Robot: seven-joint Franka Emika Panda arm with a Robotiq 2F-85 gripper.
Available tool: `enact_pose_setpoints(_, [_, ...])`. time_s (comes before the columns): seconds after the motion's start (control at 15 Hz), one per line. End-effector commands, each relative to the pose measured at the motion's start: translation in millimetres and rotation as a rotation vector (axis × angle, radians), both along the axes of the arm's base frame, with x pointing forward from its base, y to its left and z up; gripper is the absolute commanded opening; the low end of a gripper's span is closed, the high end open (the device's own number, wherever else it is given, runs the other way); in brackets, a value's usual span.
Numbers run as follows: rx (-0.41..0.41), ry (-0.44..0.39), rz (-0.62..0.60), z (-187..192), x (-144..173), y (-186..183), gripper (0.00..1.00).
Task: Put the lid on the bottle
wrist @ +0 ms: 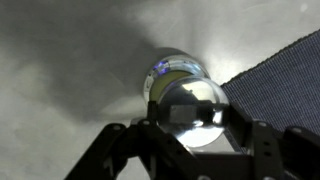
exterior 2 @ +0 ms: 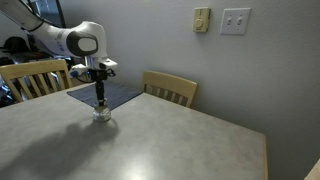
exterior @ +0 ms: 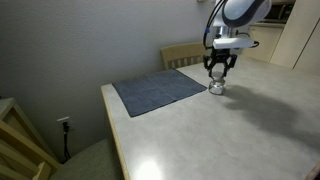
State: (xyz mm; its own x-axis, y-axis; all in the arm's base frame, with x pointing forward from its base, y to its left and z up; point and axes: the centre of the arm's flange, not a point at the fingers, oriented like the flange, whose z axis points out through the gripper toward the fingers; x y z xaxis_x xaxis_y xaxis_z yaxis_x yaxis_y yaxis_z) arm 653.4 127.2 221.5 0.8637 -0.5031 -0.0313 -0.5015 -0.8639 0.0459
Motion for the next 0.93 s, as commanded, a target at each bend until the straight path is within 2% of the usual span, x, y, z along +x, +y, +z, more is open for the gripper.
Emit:
enact_pose_setpoints(0.0, [0.002,-0.013,-0.032,9.8,-18.6,-9.0,0.44])
enact_pose_setpoints(0.47, [0.043,0.002,-0.038,4.7,-23.1,-21.1,0.44])
enact_pose_setpoints(0.87, [0.126,0.024,-0.007,-1.6,-16.4,-19.5,0.44])
